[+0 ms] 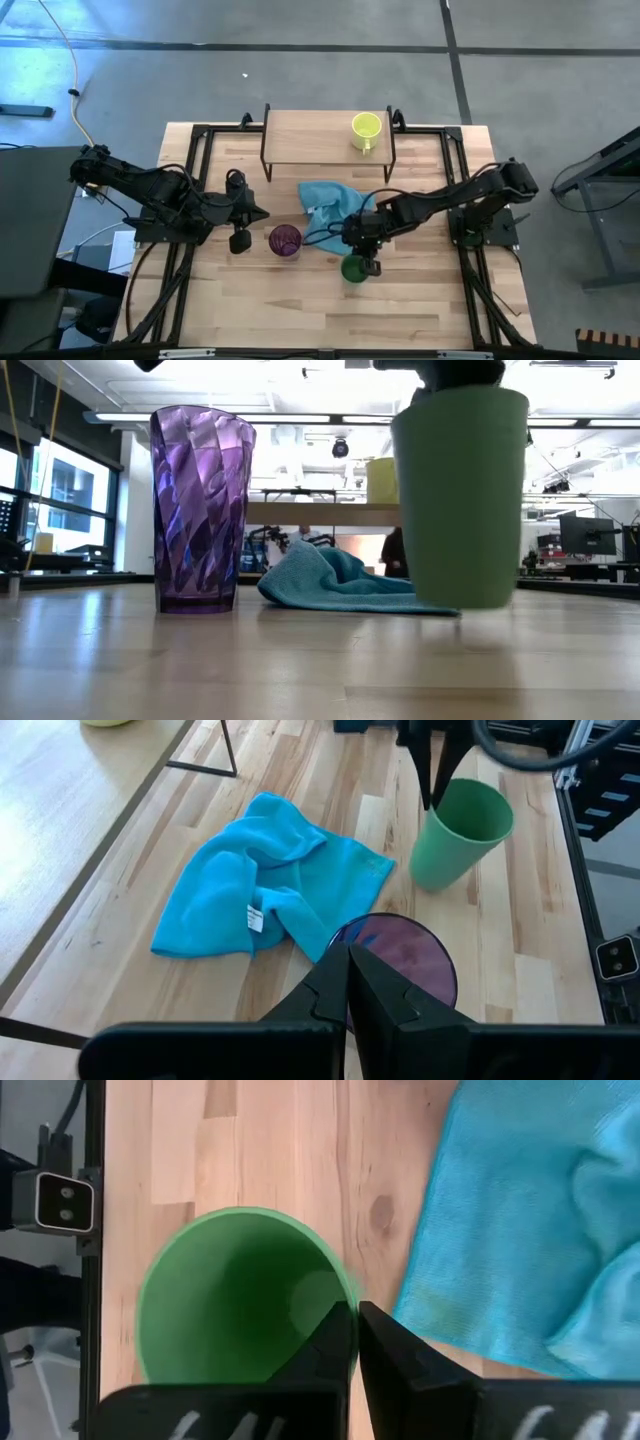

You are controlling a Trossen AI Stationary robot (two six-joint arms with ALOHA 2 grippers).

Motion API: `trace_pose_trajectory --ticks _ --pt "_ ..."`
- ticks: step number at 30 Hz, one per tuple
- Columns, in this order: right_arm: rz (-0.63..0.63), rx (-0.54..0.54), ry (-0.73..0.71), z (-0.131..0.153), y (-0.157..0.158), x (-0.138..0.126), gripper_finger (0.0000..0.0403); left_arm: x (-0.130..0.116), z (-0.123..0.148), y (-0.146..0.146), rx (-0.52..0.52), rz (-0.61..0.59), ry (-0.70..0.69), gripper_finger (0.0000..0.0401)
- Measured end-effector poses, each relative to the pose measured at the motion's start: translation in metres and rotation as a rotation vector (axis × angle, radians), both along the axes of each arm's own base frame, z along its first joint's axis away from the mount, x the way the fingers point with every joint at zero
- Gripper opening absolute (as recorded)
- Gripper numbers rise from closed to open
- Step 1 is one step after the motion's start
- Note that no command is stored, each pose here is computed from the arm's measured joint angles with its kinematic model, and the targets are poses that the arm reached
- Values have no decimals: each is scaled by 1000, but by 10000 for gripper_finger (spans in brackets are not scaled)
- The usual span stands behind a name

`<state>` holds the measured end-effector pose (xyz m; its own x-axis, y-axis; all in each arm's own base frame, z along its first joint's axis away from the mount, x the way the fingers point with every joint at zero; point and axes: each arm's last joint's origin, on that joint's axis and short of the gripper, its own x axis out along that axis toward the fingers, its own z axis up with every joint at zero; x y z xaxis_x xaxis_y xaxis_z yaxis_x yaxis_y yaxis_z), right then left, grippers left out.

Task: Stack small to large cups/mugs on shelf
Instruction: Put the green cup on the shelf

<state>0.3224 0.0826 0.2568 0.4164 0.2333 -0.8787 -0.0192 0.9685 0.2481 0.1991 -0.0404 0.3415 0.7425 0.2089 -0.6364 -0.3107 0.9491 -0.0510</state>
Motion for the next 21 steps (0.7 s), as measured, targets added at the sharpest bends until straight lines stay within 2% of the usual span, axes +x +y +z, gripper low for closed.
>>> trace_pose_trajectory --ticks 13,21 --pt "-8 -37 8 36 -17 3 0 0 0 0 3 -2 2 1" --pt "-15 -56 -12 68 -33 3 0 -1 -1 0 4 -2 8 1"
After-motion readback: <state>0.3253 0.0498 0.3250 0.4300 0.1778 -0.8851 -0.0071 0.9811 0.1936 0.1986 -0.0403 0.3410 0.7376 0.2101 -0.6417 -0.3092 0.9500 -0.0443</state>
